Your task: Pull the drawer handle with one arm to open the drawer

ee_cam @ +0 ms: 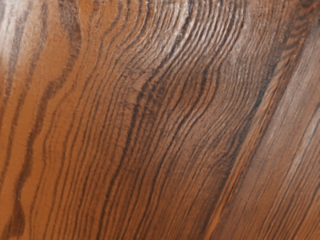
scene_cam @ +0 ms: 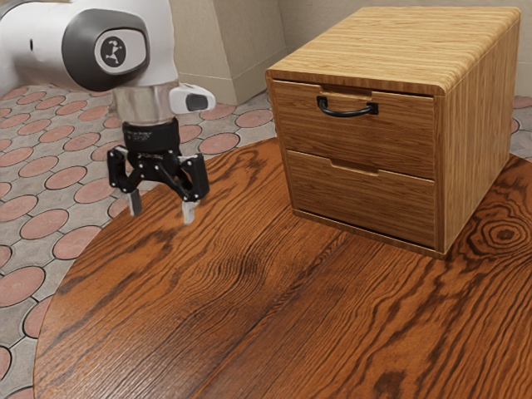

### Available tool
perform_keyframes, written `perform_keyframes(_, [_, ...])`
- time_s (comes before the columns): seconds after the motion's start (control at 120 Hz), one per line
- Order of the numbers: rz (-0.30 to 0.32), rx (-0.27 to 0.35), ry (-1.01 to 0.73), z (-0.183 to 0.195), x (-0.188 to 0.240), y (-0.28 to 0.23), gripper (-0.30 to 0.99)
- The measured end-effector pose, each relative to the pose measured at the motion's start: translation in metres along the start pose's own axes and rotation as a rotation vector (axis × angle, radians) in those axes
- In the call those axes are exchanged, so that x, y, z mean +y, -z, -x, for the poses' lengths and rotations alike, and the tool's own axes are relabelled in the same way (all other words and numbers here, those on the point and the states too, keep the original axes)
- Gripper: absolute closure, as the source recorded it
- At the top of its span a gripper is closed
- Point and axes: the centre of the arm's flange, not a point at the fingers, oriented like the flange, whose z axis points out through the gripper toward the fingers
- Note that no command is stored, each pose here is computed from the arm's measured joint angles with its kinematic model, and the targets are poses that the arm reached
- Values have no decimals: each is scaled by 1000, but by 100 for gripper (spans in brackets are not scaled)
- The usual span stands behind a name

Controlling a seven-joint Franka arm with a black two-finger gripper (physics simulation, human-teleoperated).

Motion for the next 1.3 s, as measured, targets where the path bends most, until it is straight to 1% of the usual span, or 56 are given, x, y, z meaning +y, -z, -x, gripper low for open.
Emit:
perform_keyframes(0.25, [14,55,50,-4,-2,8,0])
perform_keyframes(0.283, [20,77,54,3,-3,18,0])
perform_keyframes(0.383, [61,194,65,36,-12,70,0])
perform_keyframes(0.417, [68,214,73,41,-13,78,0])
perform_keyframes(0.467, [77,227,100,44,-13,83,0])
perform_keyframes(0.55, [89,230,180,43,-10,84,0])
perform_keyframes(0.733, [130,230,458,40,9,82,0])
perform_keyframes(0.85, [147,224,575,40,37,78,0])
perform_keyframes(1.008, [196,252,667,47,83,80,0])
perform_keyframes(1.1, [210,249,723,38,104,70,0])
perform_keyframes(1.242, [247,234,849,9,103,56,0])
perform_keyframes(1.3, [266,234,886,3,105,54,0])
